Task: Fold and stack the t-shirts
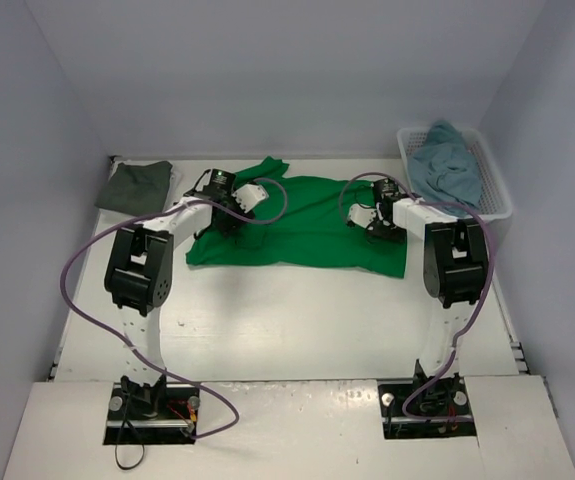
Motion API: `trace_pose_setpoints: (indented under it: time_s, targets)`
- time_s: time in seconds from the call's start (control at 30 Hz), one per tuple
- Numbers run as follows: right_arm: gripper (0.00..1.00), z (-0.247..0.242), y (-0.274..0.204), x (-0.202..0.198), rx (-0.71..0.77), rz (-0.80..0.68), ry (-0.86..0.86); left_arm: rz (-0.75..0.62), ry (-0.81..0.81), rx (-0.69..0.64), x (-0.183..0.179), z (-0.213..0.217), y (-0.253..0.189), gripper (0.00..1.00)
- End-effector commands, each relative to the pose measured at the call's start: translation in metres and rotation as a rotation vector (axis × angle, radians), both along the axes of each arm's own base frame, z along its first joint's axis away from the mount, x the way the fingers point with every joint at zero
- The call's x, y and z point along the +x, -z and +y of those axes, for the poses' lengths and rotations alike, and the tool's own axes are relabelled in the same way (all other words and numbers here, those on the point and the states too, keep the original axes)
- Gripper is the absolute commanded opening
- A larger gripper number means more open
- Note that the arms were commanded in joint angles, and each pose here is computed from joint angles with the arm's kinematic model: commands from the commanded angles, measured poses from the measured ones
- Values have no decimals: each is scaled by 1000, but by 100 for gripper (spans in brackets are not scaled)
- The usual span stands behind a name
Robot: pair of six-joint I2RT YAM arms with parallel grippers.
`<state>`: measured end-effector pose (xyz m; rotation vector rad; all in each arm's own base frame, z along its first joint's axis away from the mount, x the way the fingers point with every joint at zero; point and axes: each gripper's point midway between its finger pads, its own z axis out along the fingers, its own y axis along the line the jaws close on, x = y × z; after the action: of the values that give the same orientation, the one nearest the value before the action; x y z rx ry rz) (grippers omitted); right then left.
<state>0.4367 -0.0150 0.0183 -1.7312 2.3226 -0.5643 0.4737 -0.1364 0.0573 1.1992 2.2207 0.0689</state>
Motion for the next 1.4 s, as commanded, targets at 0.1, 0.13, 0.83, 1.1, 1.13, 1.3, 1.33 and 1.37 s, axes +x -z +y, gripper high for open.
trace_pose_setpoints:
  time_s: [0.1, 0.13, 0.83, 1.1, 1.13, 1.3, 1.33, 1.37]
  targets:
    - [27, 8, -35, 10, -20, -137, 64, -126, -80, -5, 36, 5, -27, 50]
    - [27, 11, -38, 11, -12, -150, 69, -124, -84, -5, 35, 5, -26, 50]
    - [2, 101, -46, -45, 277, -56, 84, -88, -88, -10, 4, 12, -27, 50]
    - [2, 98, -15, -73, 250, 45, 84, -31, -80, 12, -17, 19, -11, 50]
    - [2, 97, -15, -75, 248, 46, 84, -31, -78, 17, -19, 20, -11, 50]
    - [2, 101, -7, -95, 260, 101, 65, -11, -75, 35, -35, 27, -11, 50]
    - [2, 103, -7, -98, 265, 104, 58, 4, -73, 36, -42, 29, -10, 50]
    - [2, 104, -7, -102, 266, 111, 56, 12, -71, 38, -46, 30, -10, 50]
